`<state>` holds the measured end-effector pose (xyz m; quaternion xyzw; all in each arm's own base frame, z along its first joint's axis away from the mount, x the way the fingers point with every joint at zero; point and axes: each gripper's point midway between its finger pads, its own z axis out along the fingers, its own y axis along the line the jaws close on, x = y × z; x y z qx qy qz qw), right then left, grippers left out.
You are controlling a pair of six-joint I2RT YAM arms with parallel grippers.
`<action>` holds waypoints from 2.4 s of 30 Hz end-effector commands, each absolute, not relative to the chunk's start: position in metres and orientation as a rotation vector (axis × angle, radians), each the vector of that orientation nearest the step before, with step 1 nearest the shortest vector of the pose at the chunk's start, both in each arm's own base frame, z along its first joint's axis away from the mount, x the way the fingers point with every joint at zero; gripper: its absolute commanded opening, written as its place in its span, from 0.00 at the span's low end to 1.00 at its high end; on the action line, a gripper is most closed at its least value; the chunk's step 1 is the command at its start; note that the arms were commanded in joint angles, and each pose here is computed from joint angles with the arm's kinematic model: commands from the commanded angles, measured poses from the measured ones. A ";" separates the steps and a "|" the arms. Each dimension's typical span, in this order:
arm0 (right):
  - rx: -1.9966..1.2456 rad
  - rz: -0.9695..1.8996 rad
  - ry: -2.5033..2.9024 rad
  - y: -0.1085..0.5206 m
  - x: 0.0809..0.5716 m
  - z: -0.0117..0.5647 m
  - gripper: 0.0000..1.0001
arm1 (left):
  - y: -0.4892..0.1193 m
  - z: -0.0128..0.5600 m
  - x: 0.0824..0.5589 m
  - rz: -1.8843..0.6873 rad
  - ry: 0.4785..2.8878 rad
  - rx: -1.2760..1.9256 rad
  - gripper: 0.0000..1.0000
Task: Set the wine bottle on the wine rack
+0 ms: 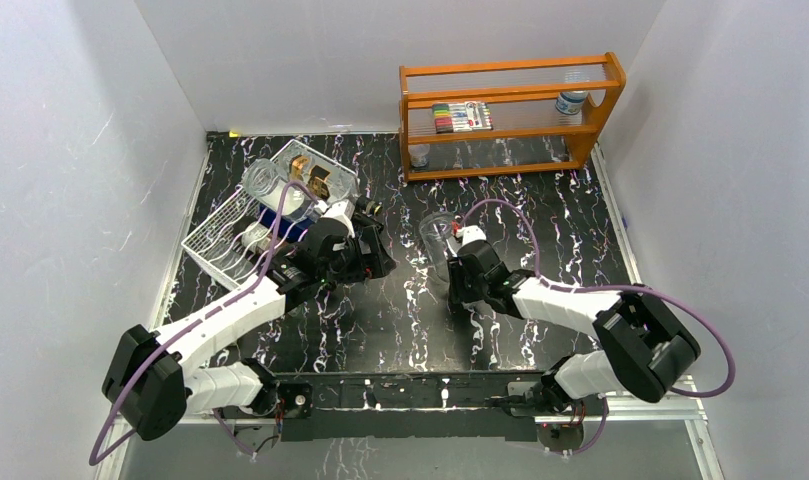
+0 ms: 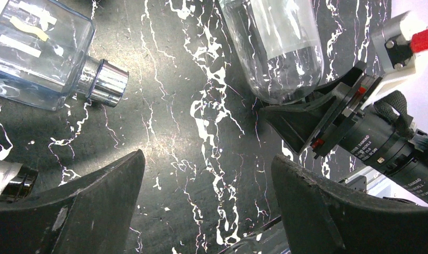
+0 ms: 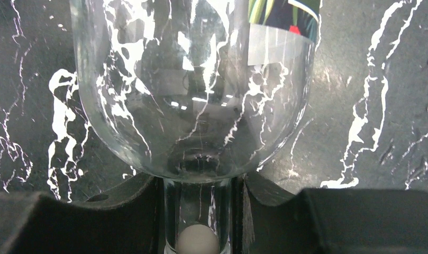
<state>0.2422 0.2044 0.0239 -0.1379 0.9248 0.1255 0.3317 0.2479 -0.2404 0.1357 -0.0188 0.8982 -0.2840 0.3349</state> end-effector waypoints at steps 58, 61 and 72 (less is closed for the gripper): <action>-0.900 1.256 1.631 0.554 0.239 0.334 0.00 | -0.037 0.451 0.148 -0.489 1.376 -0.073 0.98; -0.899 1.203 1.672 0.570 0.248 0.321 0.00 | -0.034 0.451 0.147 -0.485 1.372 -0.080 0.98; -0.901 1.024 1.771 0.598 0.274 0.282 0.00 | -0.038 0.444 0.154 -0.462 1.406 -0.074 0.98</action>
